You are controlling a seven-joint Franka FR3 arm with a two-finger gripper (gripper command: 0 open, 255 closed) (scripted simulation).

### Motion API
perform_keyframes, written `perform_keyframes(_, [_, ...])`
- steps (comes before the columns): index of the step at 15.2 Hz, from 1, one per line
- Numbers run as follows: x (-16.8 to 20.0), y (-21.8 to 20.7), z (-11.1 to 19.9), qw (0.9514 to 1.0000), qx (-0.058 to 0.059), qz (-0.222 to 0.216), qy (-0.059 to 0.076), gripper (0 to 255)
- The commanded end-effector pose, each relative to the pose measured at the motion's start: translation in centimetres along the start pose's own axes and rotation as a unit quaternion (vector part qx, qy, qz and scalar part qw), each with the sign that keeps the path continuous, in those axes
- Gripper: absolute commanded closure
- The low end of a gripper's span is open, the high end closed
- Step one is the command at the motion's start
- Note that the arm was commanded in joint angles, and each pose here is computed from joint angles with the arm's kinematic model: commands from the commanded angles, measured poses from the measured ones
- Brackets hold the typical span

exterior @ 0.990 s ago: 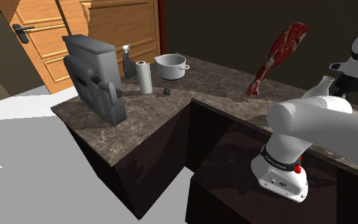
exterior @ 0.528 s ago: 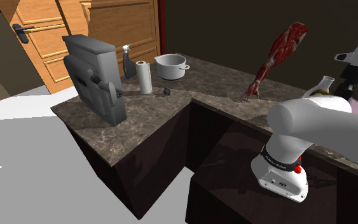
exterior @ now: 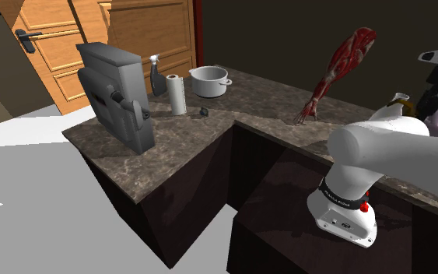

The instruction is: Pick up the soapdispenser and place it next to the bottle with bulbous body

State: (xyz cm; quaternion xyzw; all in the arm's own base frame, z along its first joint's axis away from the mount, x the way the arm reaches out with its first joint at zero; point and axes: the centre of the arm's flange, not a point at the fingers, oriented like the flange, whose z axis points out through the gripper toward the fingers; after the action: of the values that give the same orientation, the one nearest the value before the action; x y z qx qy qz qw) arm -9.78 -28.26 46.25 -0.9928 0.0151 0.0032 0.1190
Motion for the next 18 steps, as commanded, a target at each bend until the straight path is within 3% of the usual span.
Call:
perform_keyframes(1, [0.0,-0.3,-1.1,1.0000,0.000,0.000,0.000,255])
perform_keyframes(18, [-0.1,-2.4,-9.5,1.0000,0.000,0.000,0.000,255])
